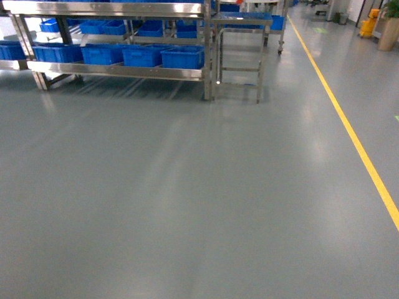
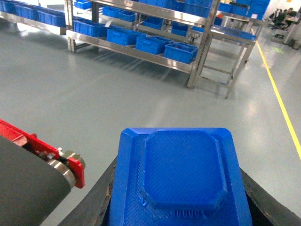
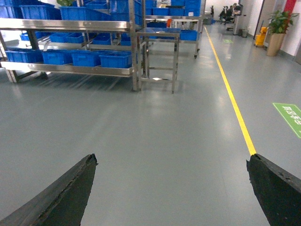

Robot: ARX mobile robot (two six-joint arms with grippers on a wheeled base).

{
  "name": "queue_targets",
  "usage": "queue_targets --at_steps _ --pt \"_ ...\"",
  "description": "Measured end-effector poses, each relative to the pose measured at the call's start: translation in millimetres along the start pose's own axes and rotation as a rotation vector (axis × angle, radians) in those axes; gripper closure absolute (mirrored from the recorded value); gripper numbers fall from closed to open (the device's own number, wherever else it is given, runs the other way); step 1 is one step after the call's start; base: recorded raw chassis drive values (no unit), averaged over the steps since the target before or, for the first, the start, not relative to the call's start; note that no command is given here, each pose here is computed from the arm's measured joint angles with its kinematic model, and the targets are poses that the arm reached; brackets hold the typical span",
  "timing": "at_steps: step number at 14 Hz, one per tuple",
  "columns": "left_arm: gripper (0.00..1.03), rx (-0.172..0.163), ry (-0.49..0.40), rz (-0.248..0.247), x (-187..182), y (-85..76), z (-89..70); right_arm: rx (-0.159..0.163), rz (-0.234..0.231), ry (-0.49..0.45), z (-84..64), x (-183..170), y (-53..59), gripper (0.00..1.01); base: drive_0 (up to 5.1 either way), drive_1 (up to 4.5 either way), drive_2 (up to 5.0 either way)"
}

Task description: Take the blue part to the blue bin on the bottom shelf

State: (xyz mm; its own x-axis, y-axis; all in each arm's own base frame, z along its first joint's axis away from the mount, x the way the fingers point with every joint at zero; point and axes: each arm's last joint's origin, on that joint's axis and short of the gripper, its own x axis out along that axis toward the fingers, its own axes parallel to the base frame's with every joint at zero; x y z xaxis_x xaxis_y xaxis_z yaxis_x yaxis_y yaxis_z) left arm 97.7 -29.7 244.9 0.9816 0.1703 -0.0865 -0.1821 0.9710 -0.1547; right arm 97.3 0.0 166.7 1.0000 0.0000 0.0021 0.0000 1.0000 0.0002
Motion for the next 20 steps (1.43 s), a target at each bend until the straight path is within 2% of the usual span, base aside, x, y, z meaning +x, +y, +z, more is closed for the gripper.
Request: queue_targets --at_steps 8,20 --pt "0.59 0.004 0.003 -0.005 0.0 -0.4 -0.3 0.000 -0.002 0.000 0.0 0.0 -0.1 0.03 -1.4 -1.37 -1.4" --pt "0.59 0.008 -0.002 -0.002 -0.1 -0.2 0.1 0.000 0.000 -0.001 0.1 0.0 0.0 0.03 0.0 4.37 -4.3"
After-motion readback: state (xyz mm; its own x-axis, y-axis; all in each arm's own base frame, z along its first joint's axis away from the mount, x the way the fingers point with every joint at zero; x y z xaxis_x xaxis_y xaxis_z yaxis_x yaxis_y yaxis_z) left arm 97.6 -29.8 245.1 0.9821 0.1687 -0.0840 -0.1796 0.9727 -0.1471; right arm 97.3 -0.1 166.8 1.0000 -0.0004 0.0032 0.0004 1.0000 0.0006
